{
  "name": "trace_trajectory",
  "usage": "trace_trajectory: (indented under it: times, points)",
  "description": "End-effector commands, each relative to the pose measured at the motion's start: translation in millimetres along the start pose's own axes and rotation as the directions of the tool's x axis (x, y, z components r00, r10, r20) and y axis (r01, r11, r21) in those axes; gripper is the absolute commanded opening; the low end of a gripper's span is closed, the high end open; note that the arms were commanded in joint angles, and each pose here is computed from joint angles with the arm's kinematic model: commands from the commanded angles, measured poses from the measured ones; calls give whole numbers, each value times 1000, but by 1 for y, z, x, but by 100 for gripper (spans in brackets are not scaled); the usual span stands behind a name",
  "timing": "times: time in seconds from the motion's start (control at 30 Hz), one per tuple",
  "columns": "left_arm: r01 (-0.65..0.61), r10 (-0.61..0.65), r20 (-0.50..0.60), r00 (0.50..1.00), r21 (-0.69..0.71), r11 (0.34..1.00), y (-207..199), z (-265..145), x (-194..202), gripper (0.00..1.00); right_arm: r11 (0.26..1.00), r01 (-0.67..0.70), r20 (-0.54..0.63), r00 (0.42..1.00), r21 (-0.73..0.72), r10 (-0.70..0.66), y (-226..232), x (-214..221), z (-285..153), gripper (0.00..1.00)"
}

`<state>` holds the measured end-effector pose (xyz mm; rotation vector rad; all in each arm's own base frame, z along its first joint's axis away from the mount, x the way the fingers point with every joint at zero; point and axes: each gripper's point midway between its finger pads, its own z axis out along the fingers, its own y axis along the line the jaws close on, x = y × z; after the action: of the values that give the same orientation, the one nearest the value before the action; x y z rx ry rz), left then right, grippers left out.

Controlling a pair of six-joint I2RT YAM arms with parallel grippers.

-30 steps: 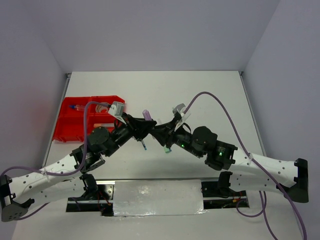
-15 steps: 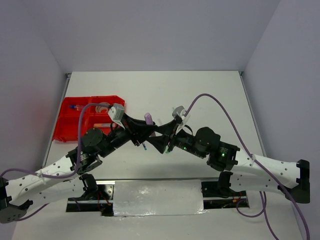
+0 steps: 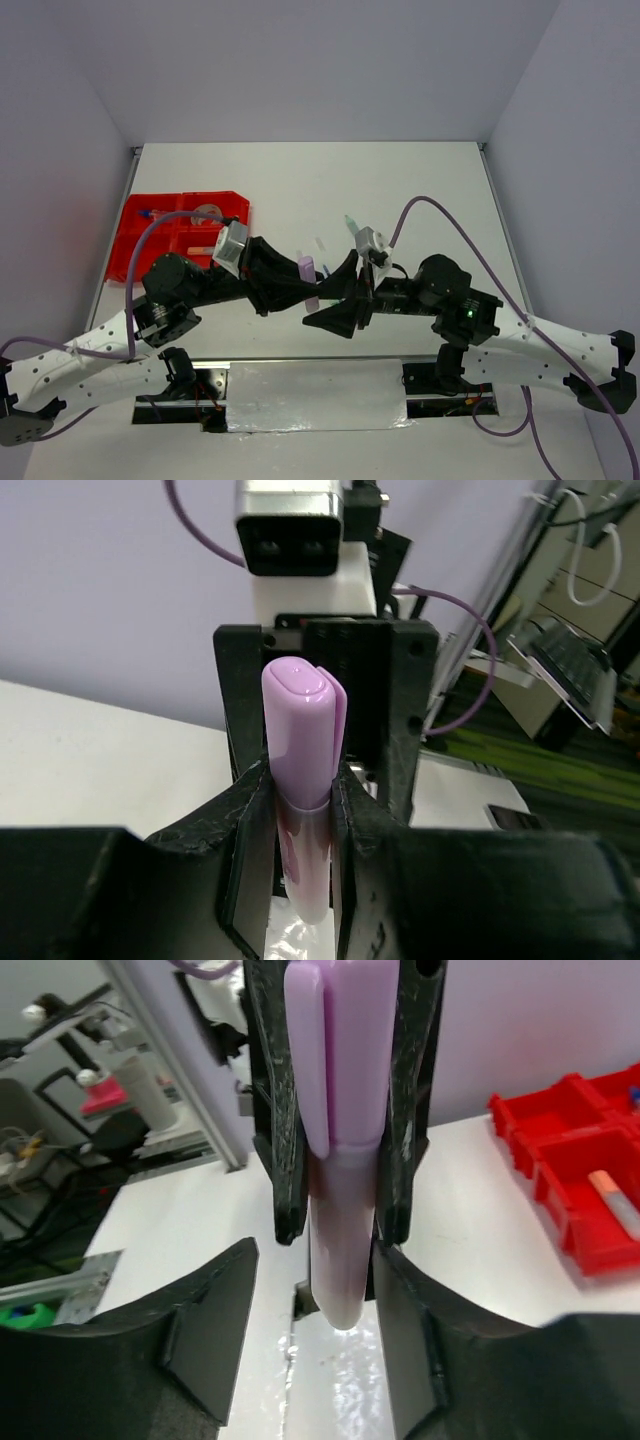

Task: Sort the stationery into containers
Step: Close the pen cap on the pen.

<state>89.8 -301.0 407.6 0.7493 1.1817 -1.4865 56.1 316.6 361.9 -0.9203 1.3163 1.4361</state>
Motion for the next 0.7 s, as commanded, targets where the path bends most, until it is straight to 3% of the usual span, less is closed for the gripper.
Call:
trace_trajectory:
  times: [0.0, 0.13, 0.3, 0.37, 0.47, 0.5, 0.53, 0.6, 0.67]
  points:
    - [-56, 47, 52, 998, 189, 980, -39, 0, -22, 0, 990, 17, 77, 997, -138, -6, 36, -38, -5, 56]
    - [-52, 42, 48, 998, 232, 971, -45, -1, -19, 0, 994, 17, 102, 995, -103, -6, 29, -42, -1, 42]
    - [-50, 39, 55, 998, 223, 974, -44, -1, -19, 0, 998, 11, 113, 994, -69, -3, 20, -45, 9, 0]
    - [-44, 36, 46, 998, 183, 982, -37, 0, -20, 5, 998, 13, 104, 995, -57, -7, 17, -43, 11, 0]
    - [-46, 42, 46, 998, 100, 994, -25, 5, -27, 36, 999, 22, 101, 995, -24, -19, 10, -40, 12, 0]
    - [-29, 28, 16, 999, 63, 998, -18, 5, -21, 62, 1000, 18, 96, 995, -1, -17, 5, -37, 12, 0]
    - [-32, 32, 20, 999, 43, 999, -16, 6, -25, 73, 1000, 21, 96, 995, 3, -21, 4, -36, 12, 0]
    - [-21, 21, 6, 1000, -11, 1000, -6, 7, -23, 93, 999, 26, 86, 996, 24, -28, -1, -32, 12, 0]
    - [-15, 16, 5, 1000, -50, 999, 1, 8, -25, 99, 998, 31, 77, 996, 58, -35, -8, -29, 13, 0]
